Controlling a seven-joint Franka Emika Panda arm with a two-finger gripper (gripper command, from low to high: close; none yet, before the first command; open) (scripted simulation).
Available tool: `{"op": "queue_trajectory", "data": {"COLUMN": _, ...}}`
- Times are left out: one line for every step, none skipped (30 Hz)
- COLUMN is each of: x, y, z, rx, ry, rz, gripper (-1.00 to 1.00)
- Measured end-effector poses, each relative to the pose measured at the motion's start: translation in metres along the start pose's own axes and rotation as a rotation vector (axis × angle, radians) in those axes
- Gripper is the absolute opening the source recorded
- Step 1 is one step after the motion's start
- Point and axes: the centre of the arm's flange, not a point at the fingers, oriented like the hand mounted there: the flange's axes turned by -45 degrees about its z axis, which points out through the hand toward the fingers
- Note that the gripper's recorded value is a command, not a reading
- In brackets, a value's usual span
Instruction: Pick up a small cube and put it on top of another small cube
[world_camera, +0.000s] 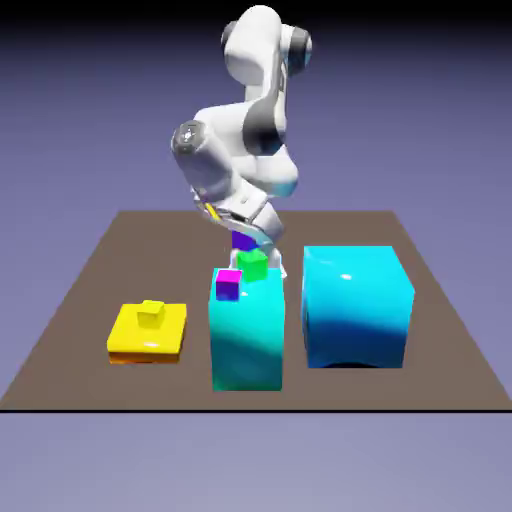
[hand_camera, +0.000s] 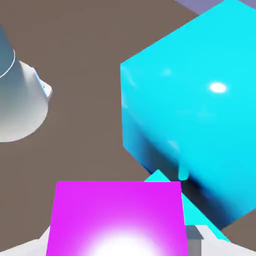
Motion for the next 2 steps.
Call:
{"op": "queue_trajectory", "data": {"x": 0.000, "y": 0.000, "z": 0.000, "rx": 0.000, "ry": 0.000, "rz": 0.000, "gripper": 1.00}}
{"op": "queue_trajectory", "data": {"x": 0.002, "y": 0.001, "z": -0.014, "rx": -0.001, "ry": 0.000, "rz": -0.001, "gripper": 1.00}}
